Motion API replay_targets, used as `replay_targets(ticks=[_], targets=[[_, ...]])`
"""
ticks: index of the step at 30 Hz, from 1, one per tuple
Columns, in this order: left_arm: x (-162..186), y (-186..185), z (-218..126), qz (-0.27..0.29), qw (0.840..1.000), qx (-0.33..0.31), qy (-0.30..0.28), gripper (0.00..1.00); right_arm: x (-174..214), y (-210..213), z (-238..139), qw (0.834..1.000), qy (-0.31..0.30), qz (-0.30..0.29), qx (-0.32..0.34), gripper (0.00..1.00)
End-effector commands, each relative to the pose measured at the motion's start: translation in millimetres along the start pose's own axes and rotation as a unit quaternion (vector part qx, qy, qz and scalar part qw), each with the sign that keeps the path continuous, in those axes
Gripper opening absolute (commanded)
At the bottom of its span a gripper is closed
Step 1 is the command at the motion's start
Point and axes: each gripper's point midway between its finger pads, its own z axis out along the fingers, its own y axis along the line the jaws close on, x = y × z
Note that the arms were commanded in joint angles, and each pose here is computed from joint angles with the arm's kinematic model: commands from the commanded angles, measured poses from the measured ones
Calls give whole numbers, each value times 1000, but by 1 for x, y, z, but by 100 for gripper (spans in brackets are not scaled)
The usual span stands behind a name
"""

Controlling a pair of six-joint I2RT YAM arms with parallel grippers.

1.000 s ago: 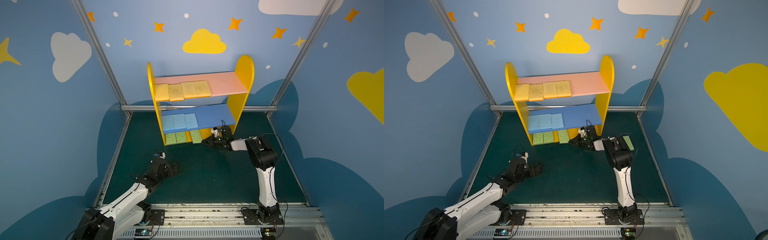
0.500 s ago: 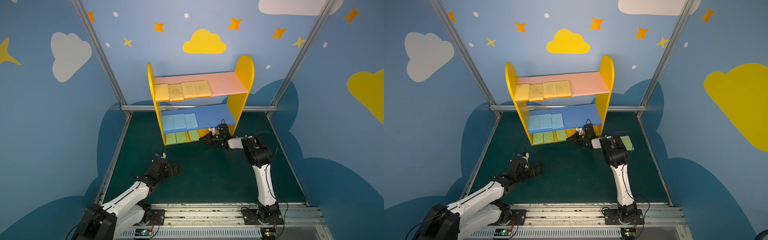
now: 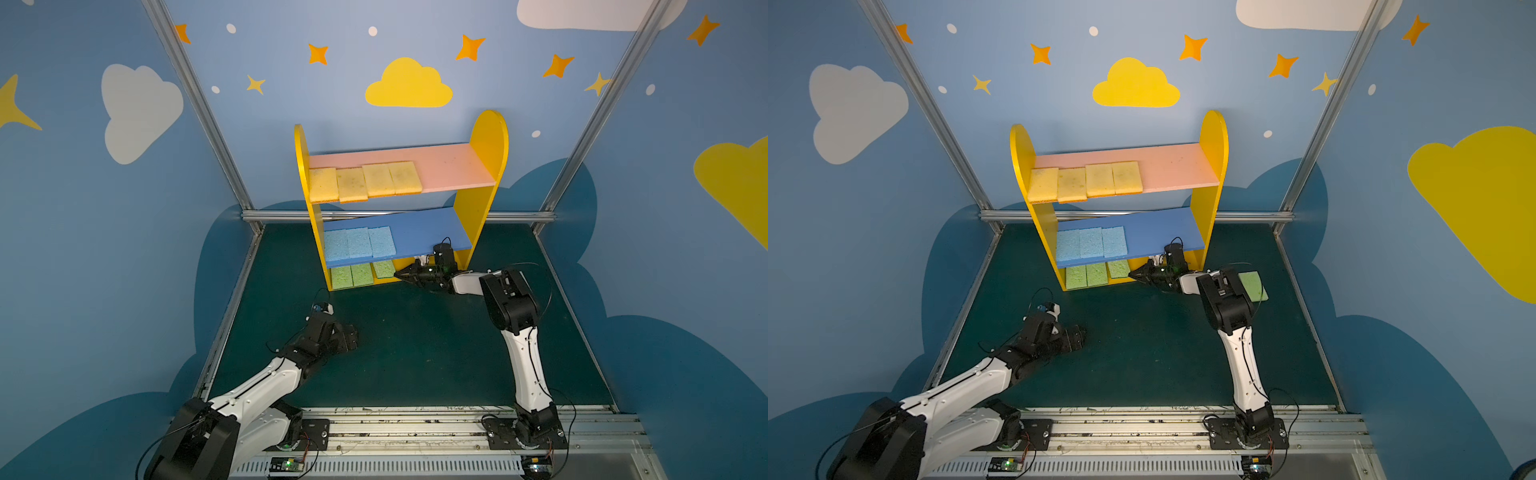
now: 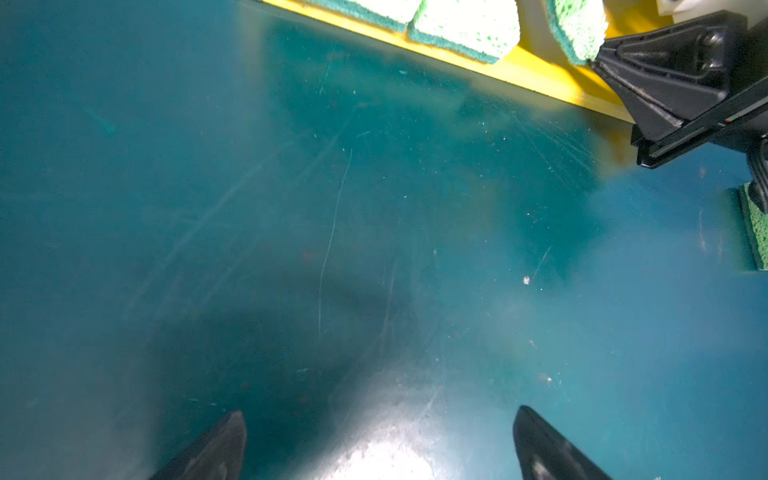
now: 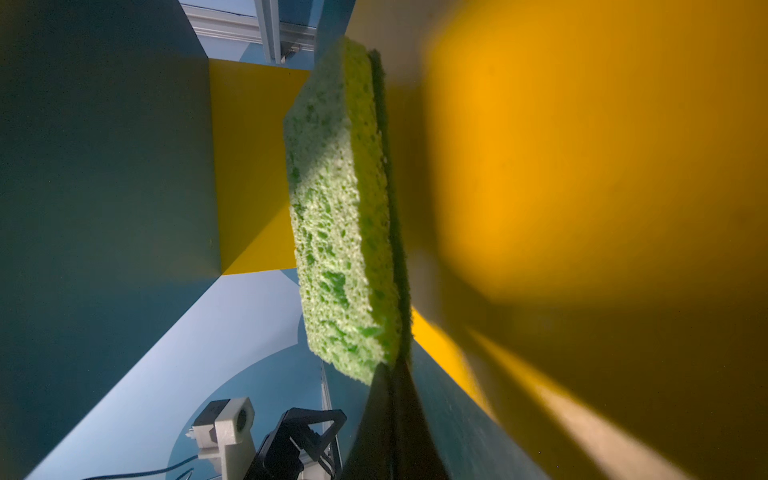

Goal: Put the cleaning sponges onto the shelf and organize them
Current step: 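Push the green sponge into the bottom shelf beside the other green sponges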

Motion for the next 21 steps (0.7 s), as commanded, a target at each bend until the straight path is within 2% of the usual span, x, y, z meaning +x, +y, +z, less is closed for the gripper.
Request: replay_targets(ticks=[1,21], targets=[[-8,-5,-1,2,1000,6,-7,100,9,-20,5,1000,14,16,19,0],[-6,-4,-2,-1,1000,9,-6,100,20,-24,-1,999,-2,22,28,0]])
